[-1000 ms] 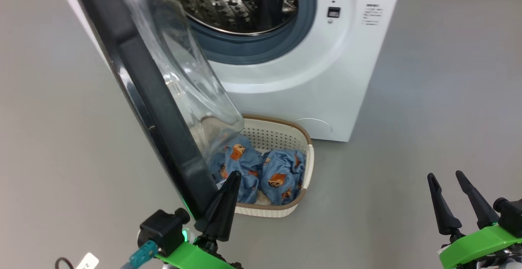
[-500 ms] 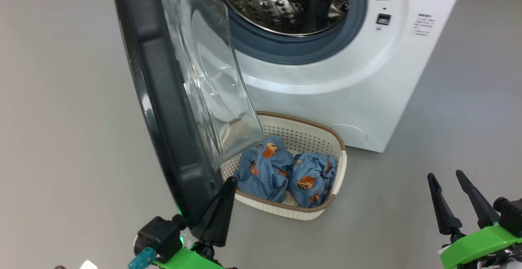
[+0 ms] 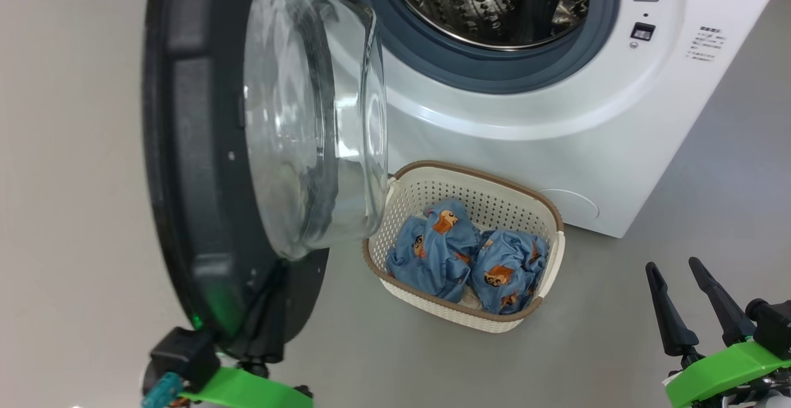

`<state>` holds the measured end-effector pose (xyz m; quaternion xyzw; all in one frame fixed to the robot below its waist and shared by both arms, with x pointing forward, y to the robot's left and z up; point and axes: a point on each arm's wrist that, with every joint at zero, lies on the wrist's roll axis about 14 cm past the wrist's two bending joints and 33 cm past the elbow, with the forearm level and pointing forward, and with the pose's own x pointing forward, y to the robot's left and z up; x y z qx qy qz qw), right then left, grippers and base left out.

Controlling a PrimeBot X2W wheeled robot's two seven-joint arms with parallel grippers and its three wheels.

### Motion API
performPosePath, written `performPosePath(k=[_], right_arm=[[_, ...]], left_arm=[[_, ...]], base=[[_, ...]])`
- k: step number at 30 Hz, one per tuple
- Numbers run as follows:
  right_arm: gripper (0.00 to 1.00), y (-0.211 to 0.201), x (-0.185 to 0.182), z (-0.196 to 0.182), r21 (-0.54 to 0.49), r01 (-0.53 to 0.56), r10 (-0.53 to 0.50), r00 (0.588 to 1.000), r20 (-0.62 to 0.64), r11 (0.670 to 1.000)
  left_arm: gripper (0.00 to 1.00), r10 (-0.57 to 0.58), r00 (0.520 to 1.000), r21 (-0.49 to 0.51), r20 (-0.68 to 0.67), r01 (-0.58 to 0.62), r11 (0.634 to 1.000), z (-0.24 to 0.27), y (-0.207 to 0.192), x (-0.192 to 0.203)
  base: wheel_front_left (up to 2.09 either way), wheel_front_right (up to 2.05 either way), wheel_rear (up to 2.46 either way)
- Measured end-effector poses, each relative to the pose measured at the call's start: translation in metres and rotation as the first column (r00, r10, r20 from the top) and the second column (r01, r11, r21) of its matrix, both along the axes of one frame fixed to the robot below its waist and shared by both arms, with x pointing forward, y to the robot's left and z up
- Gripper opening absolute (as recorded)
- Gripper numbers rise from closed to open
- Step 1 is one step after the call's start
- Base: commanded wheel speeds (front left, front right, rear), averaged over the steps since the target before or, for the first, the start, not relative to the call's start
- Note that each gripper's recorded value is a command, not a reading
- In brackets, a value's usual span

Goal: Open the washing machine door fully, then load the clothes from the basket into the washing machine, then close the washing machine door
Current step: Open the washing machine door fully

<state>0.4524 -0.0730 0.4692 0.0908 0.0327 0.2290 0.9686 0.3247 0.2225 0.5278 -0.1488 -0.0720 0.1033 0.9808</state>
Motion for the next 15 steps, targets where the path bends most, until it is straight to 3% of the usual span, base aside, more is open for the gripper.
performPosePath(k=[15], right_arm=[[1.0, 0.006, 0.004, -0.009, -0.011, -0.024, 0.024, 1.0, -0.018, 1.0]], left_arm=[[0.0, 0.254, 0.967, 0.051, -0.033, -0.252, 0.966, -0.003, 0.082, -0.024]], base=[[0.0, 0.0, 0.0]])
